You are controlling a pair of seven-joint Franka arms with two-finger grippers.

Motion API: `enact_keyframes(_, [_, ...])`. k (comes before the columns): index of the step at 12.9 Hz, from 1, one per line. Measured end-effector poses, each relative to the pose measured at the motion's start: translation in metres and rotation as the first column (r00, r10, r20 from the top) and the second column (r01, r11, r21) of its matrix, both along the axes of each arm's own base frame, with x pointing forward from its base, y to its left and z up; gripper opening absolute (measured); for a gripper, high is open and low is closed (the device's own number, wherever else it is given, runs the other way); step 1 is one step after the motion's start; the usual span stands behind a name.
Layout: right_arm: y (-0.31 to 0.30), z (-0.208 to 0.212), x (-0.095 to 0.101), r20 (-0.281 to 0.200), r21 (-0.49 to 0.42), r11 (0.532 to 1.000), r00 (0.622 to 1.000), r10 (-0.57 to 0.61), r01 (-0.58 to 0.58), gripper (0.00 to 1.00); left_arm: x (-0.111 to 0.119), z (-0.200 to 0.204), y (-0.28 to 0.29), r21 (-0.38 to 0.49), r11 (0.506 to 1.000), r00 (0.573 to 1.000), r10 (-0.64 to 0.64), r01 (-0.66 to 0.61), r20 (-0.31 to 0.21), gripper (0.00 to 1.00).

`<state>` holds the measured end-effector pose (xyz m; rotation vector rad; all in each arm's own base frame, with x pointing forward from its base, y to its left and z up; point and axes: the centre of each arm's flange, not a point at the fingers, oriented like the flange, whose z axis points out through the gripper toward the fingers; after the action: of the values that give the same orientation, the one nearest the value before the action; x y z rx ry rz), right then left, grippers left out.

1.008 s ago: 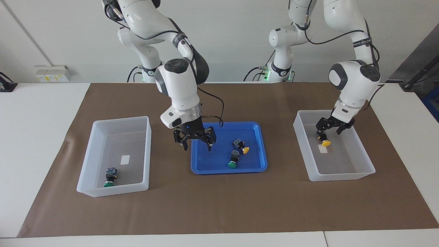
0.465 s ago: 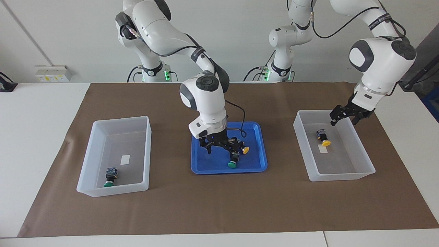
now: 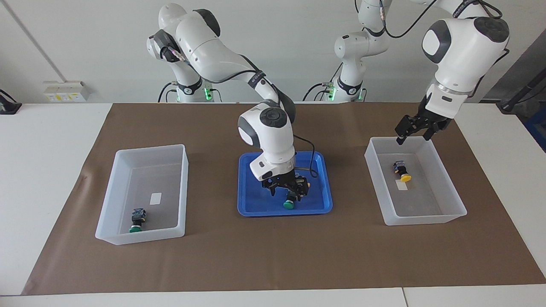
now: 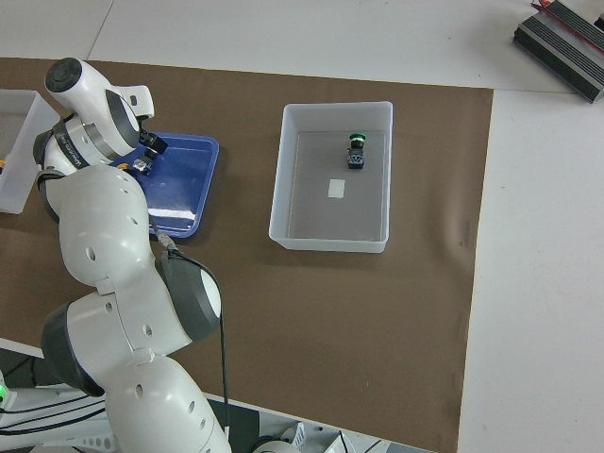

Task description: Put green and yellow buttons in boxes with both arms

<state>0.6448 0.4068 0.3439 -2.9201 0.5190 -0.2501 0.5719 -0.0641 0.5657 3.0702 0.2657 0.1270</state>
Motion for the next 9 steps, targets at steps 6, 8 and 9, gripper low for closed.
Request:
enact_keyframes(6, [0.001,-0.023,-0.005,-0.014,-0.008,1.0,1.0,0.009,-0.009,0.92,-0.01,-0.018,-0.068,-0.061,0.992,0.994,0.108,-0.108,-0.013,1.0])
enact_keyframes(8, [0.005,-0.034,-0.01,-0.016,-0.005,1.0,1.0,0.017,-0.017,0.92,-0.013,-0.023,-0.08,-0.066,0.99,0.993,0.121,-0.122,-0.014,1.0])
enact_keyframes(9, [0.006,-0.038,-0.012,-0.021,-0.007,1.0,1.0,0.02,-0.02,0.9,-0.014,-0.025,-0.085,-0.07,0.989,0.992,0.128,-0.128,-0.01,1.0])
